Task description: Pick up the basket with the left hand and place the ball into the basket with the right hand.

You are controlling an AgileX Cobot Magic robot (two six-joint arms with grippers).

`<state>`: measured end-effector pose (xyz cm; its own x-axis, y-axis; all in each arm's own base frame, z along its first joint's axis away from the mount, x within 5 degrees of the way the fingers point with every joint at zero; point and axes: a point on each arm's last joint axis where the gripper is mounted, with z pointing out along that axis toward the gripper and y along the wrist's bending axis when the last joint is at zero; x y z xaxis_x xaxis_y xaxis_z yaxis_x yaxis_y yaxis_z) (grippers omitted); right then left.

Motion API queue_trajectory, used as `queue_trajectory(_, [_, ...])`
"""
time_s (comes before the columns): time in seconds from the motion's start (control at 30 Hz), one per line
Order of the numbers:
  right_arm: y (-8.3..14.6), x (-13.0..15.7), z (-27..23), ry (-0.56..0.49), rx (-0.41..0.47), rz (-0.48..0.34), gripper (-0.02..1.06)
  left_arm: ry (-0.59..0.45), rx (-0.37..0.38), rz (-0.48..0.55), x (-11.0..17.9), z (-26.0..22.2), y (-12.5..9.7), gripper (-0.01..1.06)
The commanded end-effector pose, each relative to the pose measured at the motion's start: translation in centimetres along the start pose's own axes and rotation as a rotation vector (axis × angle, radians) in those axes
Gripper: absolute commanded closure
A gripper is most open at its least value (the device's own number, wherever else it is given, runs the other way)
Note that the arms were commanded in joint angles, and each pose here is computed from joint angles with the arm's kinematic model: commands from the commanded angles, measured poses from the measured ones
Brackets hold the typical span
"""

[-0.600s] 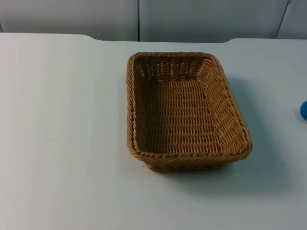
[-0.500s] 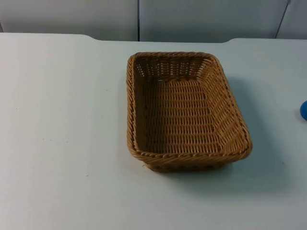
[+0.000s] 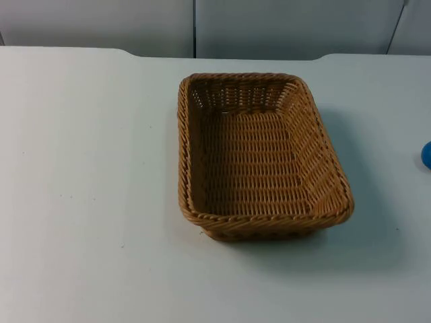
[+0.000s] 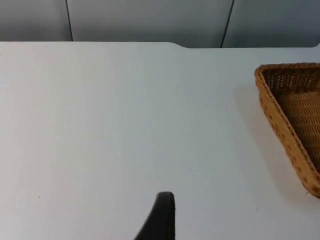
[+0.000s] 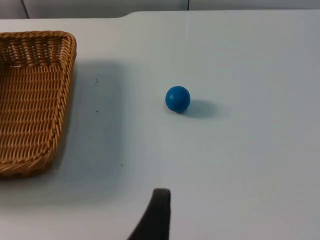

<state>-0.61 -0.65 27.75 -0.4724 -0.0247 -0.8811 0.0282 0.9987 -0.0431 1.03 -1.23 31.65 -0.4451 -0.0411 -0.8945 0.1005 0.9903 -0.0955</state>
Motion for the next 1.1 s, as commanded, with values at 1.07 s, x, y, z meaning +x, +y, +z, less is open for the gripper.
queue_trajectory(1.07, [0.0, 0.0, -0.1, -0.010, 0.008, 0.002, 0.22, 0.203, 0.110, -0.021, -9.7, 13.1, 0.4, 0.25])
